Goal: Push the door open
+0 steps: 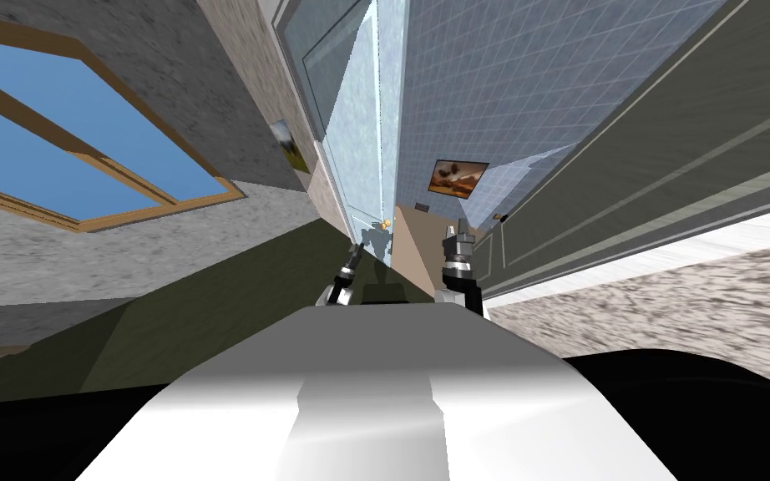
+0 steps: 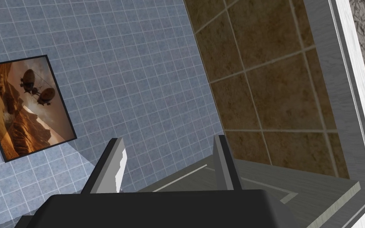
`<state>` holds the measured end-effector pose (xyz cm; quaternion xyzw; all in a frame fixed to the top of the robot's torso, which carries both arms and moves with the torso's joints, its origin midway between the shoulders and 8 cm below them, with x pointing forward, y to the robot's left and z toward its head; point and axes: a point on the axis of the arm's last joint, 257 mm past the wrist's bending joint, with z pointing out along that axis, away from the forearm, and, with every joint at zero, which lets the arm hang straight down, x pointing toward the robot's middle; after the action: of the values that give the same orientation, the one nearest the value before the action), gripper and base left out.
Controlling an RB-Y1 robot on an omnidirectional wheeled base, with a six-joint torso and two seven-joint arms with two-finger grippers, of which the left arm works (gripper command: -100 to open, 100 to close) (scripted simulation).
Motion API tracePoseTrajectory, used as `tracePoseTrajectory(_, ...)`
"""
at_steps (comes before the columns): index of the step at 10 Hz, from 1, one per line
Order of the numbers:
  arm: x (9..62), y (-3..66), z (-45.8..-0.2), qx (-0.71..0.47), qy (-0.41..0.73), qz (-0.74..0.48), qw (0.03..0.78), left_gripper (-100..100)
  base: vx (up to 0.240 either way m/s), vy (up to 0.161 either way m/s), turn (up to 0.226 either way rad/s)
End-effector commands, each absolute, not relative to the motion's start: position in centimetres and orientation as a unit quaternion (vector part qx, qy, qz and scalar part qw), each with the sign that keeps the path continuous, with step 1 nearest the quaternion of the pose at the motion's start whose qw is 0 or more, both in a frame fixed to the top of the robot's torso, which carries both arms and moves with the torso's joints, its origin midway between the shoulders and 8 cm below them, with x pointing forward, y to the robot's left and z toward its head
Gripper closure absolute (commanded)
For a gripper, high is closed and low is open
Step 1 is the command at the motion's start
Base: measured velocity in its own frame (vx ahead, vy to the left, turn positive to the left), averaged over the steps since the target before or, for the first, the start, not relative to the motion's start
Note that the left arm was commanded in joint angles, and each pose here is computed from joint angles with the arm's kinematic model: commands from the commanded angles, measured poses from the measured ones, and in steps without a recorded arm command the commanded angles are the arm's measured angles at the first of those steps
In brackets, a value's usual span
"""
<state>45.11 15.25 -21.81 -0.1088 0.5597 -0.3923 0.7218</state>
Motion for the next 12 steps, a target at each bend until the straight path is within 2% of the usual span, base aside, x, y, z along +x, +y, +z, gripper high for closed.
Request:
tracePoseTrajectory(1, 45.3, 15.2, -22.5, -0.102, 0.565, -0.387, 0.722, -100, 0.054, 0.006, -0.007)
tracePoseTrajectory(12, 45.7, 11.8, -29.8, 0.017, 0.627, -0.317, 0.711, -100, 0.09, 0.016, -0.032)
